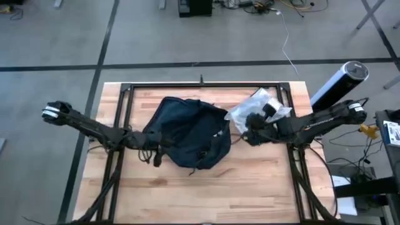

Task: Unpack backpack
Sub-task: Remove the black headphone from the blue backpack

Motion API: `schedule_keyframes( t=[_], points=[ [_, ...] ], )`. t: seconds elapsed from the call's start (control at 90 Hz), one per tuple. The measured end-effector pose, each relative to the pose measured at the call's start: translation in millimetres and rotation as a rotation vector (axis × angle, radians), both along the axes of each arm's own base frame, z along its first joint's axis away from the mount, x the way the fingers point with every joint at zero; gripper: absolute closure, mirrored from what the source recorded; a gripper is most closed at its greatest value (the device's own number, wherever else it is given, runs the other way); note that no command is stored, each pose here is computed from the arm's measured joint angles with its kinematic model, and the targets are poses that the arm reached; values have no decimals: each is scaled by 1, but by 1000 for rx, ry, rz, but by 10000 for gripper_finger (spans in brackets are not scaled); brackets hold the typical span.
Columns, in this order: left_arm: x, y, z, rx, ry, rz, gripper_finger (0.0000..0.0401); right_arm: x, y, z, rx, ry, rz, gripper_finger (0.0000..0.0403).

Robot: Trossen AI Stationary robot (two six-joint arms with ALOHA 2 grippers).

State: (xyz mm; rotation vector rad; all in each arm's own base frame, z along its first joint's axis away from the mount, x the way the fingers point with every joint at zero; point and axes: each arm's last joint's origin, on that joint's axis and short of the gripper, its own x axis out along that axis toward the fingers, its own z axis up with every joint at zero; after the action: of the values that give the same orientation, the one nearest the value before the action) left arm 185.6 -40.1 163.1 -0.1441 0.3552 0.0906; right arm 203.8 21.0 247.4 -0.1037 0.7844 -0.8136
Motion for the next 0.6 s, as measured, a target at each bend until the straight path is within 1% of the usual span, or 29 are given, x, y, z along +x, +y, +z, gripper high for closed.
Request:
schedule_keyframes(
  t=[0.089, 0.189, 0.256, 0.322, 0.456, 0.533, 0.6],
  points=[
    [12, 2, -13, 27, 44, 67, 283, 0, 9, 0, 21, -38, 22, 403],
    [35, 0, -24, 32, 72, 72, 283, 2, 21, 2, 38, -72, 93, 403],
    [55, -6, -33, 45, 101, 10, 283, 8, 31, 4, 50, -115, 163, 403],
    [79, -14, -40, 60, 128, -84, 283, 18, 39, 4, 47, -158, 238, 403],
    [132, -31, -46, 113, 170, -258, 283, 52, 47, -3, 68, -220, 399, 403],
    [153, -35, -40, 185, 243, -287, 283, 74, 47, -14, 103, -226, 493, 403],
    [160, -36, -33, 247, 344, -267, 283, 90, 47, -24, 156, -219, 537, 403]
  ],
)
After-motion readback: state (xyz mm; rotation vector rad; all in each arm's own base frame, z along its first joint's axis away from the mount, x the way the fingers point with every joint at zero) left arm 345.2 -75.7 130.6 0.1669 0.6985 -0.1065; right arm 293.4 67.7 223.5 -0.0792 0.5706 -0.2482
